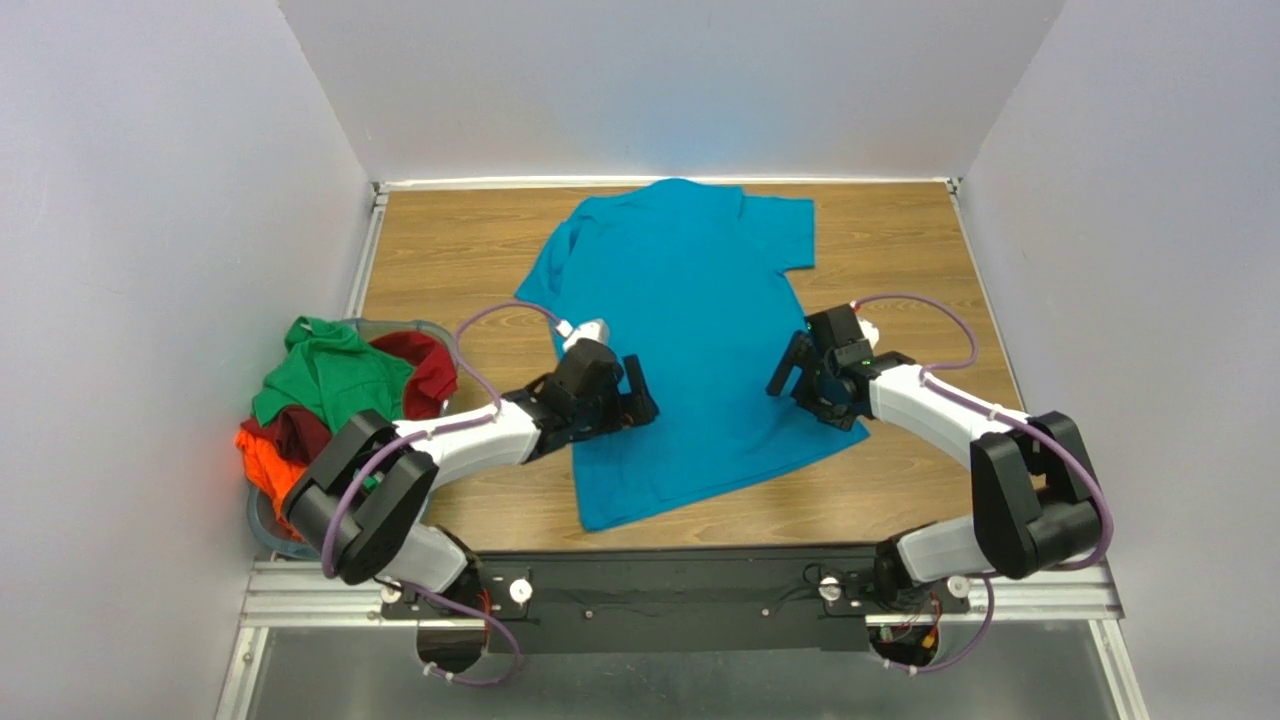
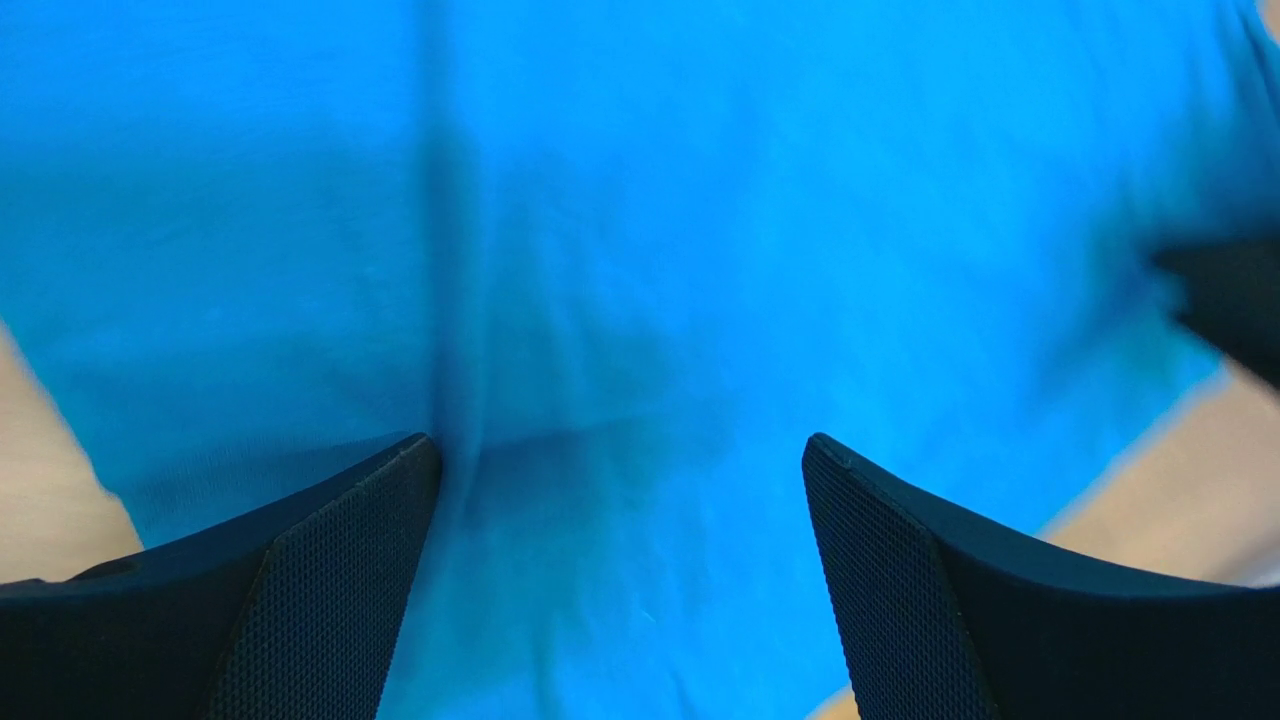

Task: Fold and stack the t-shirts
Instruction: Flatten the tshirt out

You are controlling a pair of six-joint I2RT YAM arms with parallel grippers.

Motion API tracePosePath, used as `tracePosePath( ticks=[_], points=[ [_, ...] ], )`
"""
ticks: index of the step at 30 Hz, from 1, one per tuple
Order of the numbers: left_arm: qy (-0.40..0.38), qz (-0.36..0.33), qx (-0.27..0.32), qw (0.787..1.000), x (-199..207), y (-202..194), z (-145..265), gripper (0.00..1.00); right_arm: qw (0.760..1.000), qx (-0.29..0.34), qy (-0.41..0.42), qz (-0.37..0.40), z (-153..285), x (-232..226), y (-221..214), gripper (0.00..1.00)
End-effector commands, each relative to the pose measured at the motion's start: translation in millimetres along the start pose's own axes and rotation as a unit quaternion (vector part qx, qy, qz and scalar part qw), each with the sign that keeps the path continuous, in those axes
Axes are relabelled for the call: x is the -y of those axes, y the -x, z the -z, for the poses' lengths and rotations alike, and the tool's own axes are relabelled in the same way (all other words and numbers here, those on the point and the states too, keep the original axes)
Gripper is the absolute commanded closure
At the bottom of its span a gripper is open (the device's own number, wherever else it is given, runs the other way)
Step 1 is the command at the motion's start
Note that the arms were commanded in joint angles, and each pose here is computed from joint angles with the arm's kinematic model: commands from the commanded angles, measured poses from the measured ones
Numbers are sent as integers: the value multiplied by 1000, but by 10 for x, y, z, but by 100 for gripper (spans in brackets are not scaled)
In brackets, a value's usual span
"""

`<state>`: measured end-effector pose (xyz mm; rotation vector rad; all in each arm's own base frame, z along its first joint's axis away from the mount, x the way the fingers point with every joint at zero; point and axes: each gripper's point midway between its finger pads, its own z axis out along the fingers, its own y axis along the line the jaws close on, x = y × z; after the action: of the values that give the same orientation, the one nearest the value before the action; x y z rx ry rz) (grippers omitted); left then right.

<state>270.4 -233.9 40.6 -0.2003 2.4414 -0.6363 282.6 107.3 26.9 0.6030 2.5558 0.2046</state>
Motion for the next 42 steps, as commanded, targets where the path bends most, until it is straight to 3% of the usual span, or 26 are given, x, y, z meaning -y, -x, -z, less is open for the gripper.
tracePosePath(
  ticks=[1,5,8,14,16,22,25,29,33,37,38,42],
  points=[
    [-26,12,-106,994,138,-749,94,2,997,-9,-79,8,-142,477,31,0],
    [-86,-24,-175,980,496,-1272,190,2,992,13,-127,-23,-206,804,373,0],
    [-156,-73,-211,962,932,-1543,267,2,990,33,-131,-32,-243,783,682,0],
    [-299,-199,-200,912,2008,-1582,426,2,993,51,-108,-21,-275,585,1066,0],
    [-296,-211,-175,915,2168,-1451,438,2,993,62,-101,-16,-183,540,1194,0],
    [-203,-217,-105,949,1896,-971,481,2,988,106,-113,-7,219,614,1344,0],
    [-180,-194,-56,963,1740,-484,549,2,993,77,-93,-9,334,589,1149,0],
    [-125,-155,37,979,1355,436,468,2,999,13,-24,-31,394,529,582,0],
    [-63,-140,125,980,1094,1404,328,2,998,-29,40,-40,481,388,201,0],
    [-14,-136,131,982,873,1855,-21,2,996,-60,48,-43,445,404,-27,0],
    [10,-128,113,985,655,1905,-229,2,996,-60,46,-44,433,414,-34,0],
    [18,-125,109,986,427,2113,-558,2,998,-43,-14,-46,299,583,66,0]
  ],
)
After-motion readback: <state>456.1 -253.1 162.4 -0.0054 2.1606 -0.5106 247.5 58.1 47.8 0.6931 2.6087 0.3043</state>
